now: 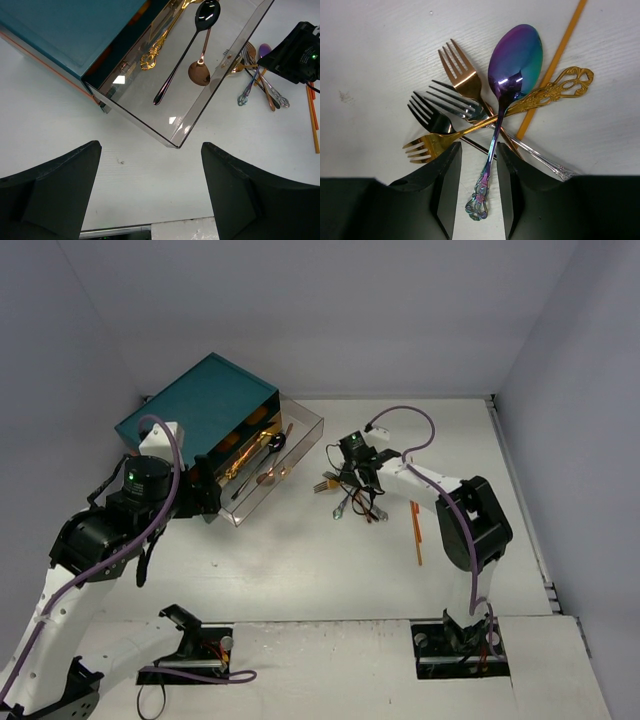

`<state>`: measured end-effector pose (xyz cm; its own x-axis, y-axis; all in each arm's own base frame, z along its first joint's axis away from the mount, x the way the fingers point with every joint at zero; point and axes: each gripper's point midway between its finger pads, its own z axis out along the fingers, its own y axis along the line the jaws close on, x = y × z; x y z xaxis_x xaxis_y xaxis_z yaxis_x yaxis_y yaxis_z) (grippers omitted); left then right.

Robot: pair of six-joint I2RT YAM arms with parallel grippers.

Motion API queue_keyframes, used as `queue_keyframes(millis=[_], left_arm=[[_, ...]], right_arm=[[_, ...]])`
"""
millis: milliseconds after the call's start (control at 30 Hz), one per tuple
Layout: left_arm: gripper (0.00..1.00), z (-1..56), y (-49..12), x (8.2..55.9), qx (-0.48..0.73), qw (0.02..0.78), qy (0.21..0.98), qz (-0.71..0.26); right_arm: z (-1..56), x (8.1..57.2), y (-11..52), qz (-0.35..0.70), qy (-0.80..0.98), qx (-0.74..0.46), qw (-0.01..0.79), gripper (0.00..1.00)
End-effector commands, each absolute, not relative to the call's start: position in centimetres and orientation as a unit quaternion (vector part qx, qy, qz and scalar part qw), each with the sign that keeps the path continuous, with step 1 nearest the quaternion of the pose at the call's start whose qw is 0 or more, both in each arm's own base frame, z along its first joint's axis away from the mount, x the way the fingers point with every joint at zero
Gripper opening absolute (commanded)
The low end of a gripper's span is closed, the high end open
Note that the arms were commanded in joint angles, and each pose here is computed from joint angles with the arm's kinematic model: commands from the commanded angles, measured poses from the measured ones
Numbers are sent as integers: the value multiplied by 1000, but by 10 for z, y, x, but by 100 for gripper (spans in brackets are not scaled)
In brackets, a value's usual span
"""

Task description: Sort the eating utensils into containers

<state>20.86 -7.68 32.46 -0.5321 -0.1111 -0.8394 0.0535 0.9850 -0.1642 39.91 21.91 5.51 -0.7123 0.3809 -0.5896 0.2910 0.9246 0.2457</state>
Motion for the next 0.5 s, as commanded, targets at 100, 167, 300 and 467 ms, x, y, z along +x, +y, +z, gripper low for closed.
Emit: queue_keyframes(millis=[100, 167, 300, 467], left_arm=[[79, 324, -84, 215, -1, 484, 870, -93], [79, 323, -86, 214, 4, 481, 872, -94], [79, 323, -87, 213, 10, 479, 873, -96], [79, 324, -85, 211, 15, 480, 872, -93]], right_arm=[[37, 404, 214, 58, 919, 217, 325, 27], [33, 404, 215, 56, 919, 218, 322, 26], [20, 405, 217, 50, 923, 220, 312, 25], [12, 406, 213, 35, 922, 225, 313, 13]])
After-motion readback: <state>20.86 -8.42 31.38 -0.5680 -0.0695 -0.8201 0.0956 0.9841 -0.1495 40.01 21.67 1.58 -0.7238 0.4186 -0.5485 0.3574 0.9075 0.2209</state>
